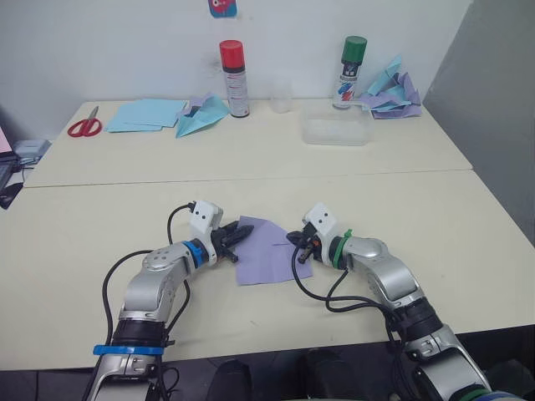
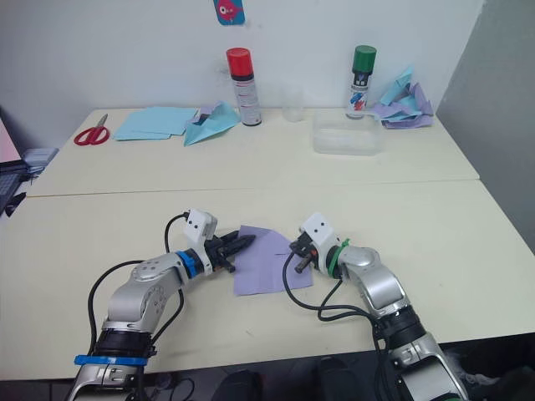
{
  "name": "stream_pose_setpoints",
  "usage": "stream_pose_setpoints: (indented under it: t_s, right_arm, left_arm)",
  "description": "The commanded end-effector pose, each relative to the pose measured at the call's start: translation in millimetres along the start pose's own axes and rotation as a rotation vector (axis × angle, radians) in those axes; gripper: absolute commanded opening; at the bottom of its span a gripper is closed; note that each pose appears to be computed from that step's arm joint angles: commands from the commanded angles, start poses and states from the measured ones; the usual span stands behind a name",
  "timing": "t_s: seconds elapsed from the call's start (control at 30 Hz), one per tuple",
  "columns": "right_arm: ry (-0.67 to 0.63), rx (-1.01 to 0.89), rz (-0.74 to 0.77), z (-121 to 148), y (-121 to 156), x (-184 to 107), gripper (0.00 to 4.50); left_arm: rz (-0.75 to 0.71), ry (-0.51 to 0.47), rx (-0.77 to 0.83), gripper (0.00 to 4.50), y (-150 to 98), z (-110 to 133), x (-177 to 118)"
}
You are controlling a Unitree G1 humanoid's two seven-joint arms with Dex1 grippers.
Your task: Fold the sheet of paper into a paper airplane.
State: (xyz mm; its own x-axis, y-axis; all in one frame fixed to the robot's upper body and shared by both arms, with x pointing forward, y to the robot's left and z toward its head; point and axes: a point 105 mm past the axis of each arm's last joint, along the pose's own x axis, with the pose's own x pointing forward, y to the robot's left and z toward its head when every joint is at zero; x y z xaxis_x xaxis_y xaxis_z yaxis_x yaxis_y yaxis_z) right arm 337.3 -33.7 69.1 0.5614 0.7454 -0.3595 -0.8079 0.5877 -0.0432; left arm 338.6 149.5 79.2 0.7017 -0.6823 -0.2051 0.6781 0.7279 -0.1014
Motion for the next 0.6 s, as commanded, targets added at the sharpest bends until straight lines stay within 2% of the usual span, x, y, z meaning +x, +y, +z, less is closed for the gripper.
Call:
stream_pose_setpoints:
  t_s: [0.03,0.13,0.27,0.5,0.6]
  right_arm:
    - [0.043,0.008,0.008,-9.1,3.7,4.1,0.0]
    - [0.039,0.006,0.014,-7.6,5.6,4.7,0.0]
    - [0.04,0.004,0.02,-7.4,6.4,5.2,0.0]
    - [0.029,-0.008,0.04,-0.5,7.8,5.2,0.0]
    - [-0.04,-0.001,0.044,17.3,5.8,6.3,0.0]
  left_arm:
    - [-0.013,-0.01,0.091,0.02,0.7,10.3,-3.7]
    - [-0.025,0.03,0.265,0.02,0.8,12.8,-2.9]
    - [-0.132,0.113,0.509,0.02,-13.3,3.9,0.5]
    - [-0.212,0.263,0.705,0.02,-9.7,-11.0,1.5]
    - [-0.245,0.319,0.744,0.02,-8.5,-15.4,1.0]
